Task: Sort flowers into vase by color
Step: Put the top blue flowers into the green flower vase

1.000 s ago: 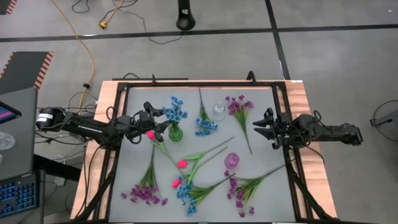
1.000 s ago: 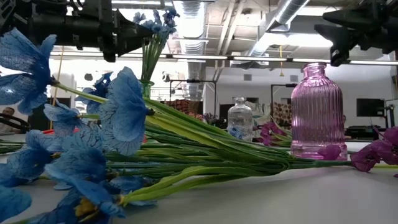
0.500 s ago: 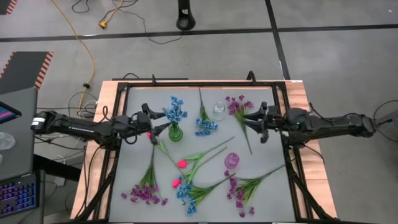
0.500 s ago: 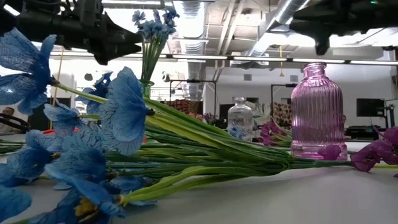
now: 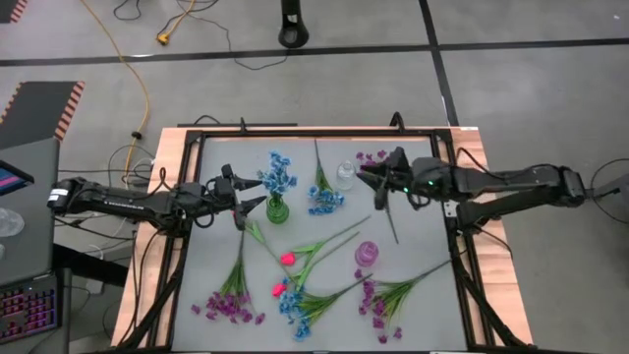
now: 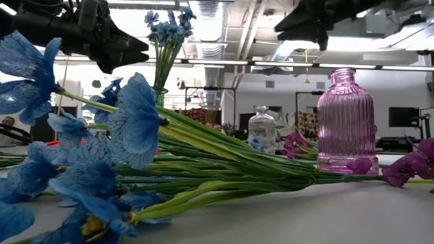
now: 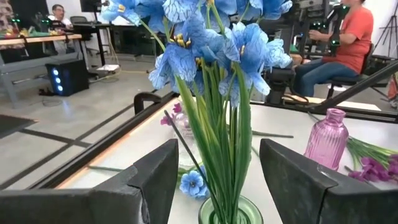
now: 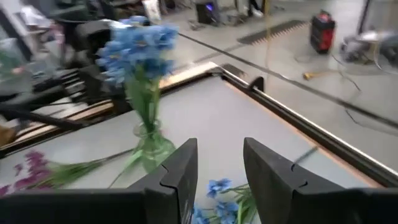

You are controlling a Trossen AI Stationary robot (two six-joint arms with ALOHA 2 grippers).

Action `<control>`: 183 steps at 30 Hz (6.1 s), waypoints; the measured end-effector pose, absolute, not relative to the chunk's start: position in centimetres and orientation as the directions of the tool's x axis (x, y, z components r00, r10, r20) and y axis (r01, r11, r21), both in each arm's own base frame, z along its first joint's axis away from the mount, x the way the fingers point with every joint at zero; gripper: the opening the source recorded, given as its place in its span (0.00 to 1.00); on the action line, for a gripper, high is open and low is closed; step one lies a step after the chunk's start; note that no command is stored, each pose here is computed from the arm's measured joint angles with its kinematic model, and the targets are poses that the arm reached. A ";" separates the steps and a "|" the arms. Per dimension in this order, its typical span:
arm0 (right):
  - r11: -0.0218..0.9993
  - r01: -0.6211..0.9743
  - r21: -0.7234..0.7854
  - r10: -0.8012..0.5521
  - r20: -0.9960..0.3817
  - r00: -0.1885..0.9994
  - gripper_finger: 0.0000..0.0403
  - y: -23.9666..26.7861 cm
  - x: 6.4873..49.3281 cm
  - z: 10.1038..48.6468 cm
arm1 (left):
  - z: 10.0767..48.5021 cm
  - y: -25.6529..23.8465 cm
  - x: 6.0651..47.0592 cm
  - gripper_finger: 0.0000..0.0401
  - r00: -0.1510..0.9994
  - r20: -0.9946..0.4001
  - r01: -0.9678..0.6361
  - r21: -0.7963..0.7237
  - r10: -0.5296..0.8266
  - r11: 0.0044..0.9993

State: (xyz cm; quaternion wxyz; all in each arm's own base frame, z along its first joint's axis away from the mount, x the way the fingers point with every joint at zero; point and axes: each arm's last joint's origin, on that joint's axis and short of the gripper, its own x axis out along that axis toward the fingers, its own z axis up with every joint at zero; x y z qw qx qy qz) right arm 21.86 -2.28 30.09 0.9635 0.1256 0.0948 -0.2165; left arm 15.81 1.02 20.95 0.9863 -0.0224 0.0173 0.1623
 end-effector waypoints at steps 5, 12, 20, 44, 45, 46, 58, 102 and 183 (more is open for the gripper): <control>0.803 0.548 0.233 -0.466 -0.329 0.821 0.39 -4.5 23.3 30.9 | 20.9 1.0 15.8 0.53 0.947 -0.042 -0.321 -0.036 0.319 0.946; 0.787 0.566 0.244 -0.436 -0.430 0.791 0.39 -7.7 25.9 31.4 | 20.9 1.0 15.8 0.53 0.946 -0.043 -0.322 -0.035 0.320 0.946; 0.742 0.608 0.283 -0.388 -0.559 0.733 0.39 -12.6 29.2 31.0 | 20.9 1.0 15.8 0.53 0.946 -0.043 -0.322 -0.035 0.320 0.946; 0.654 0.707 0.269 -0.136 -0.877 0.460 0.39 -21.8 38.8 23.2 | 20.9 1.0 15.8 0.53 0.946 -0.043 -0.324 -0.035 0.322 0.946; 0.652 0.710 0.266 -0.130 -0.883 0.450 0.39 -21.9 39.0 22.8 | 20.9 1.0 15.8 0.53 0.946 -0.043 -0.324 -0.035 0.322 0.946; 0.649 0.714 0.261 -0.122 -0.891 0.437 0.39 -22.1 39.2 22.3 | 20.9 1.0 15.8 0.53 0.946 -0.044 -0.324 -0.035 0.322 0.946; 0.638 0.722 0.267 -0.022 -0.931 0.363 0.39 -22.7 40.8 17.9 | 20.9 1.0 15.8 0.53 0.945 -0.049 -0.324 -0.033 0.323 0.945; 0.682 0.706 0.191 -0.002 -0.965 0.262 0.39 -18.1 42.1 16.0 | 20.8 1.0 15.8 0.53 0.945 -0.060 -0.324 -0.044 0.322 0.945; 0.816 0.533 0.225 -0.160 -0.797 0.582 0.07 -21.4 38.7 36.2 | 21.8 1.0 15.0 0.53 0.947 0.010 -0.321 -0.052 0.322 0.946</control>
